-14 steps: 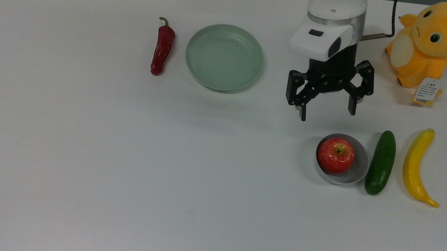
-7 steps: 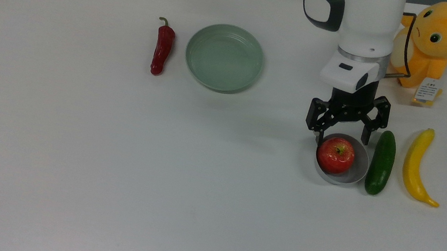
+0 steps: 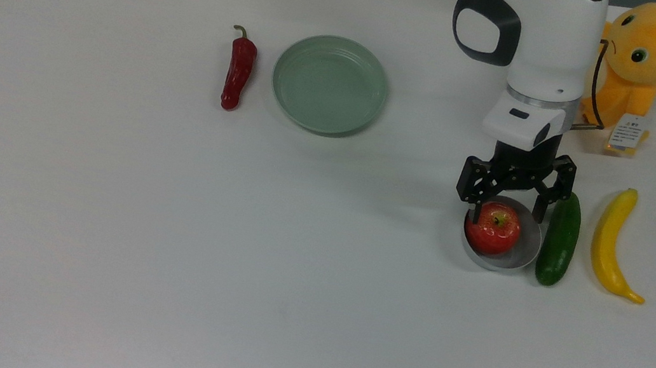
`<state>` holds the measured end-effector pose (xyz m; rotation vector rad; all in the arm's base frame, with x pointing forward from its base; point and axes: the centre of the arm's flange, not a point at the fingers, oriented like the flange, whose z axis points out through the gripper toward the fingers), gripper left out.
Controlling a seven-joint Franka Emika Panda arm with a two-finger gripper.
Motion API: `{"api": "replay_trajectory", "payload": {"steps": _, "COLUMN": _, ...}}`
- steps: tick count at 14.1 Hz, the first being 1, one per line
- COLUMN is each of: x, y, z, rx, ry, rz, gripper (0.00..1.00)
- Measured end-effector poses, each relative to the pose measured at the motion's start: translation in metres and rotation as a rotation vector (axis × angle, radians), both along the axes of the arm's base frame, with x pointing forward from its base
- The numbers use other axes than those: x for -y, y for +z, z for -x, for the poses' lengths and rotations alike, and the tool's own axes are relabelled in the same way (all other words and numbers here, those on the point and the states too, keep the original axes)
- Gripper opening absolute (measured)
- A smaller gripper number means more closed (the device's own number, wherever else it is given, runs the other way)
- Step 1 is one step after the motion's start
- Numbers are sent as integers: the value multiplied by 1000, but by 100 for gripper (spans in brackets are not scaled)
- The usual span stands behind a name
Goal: Red apple placed in the center of the desktop
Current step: 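Lower the gripper around the red apple and close it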
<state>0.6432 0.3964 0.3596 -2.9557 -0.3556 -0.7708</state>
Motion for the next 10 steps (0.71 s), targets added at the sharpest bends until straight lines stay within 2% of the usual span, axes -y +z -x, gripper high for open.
{"api": "replay_trajectory", "payload": {"steps": 10, "x": -7, "y": -25, "z": 4, "rx": -4, "ry": 37, "rz": 50, "gripper": 99}}
